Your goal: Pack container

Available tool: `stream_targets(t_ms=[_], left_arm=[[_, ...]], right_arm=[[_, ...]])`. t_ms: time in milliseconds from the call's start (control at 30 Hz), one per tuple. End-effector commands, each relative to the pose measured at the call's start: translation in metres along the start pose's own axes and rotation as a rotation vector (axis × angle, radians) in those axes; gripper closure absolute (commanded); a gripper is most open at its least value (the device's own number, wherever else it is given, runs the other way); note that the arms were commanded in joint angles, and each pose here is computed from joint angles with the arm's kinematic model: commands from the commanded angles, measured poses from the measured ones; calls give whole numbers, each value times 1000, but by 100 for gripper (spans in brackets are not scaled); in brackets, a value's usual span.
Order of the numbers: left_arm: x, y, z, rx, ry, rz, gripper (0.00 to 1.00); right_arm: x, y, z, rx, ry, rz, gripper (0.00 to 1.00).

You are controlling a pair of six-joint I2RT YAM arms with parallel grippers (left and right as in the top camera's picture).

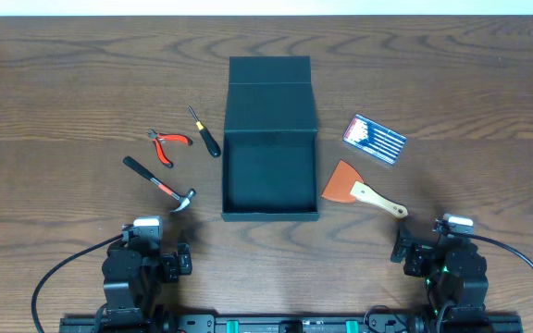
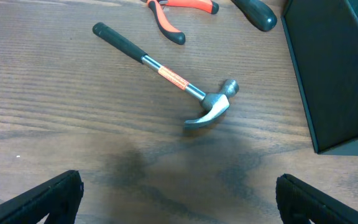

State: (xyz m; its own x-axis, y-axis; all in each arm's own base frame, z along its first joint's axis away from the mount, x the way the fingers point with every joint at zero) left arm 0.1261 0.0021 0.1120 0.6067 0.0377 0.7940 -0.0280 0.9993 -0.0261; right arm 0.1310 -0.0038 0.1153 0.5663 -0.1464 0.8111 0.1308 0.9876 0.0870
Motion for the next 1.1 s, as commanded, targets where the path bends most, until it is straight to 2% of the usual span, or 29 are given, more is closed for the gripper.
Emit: stream_targets(t_ms=[0,867,1067], left_arm=[[-2,1,-1,12,4,-6,2],[-2,1,-1,12,3,-6,1],[-2,1,-1,12,4,-6,1]], right_arm=[[-1,-2,-2,-15,-6,-18,1],[-1,-2,-1,-17,3,-6,1],[9,-1,1,-15,-8,-6,1]])
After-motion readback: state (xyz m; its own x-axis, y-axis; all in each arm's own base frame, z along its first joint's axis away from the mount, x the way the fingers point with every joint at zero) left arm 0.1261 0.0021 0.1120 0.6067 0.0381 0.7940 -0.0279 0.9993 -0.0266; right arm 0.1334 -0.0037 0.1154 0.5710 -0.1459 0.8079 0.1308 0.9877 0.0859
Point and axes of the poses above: each gripper's point midway between its finger pads, its own z axis back along the fingers, its own y axis along the line the jaws close on, x = y × z, the point moved 7 cm from there along z, back along the fingers, and after that the axes turned 2 degrees about z, right-handed, at the moved point
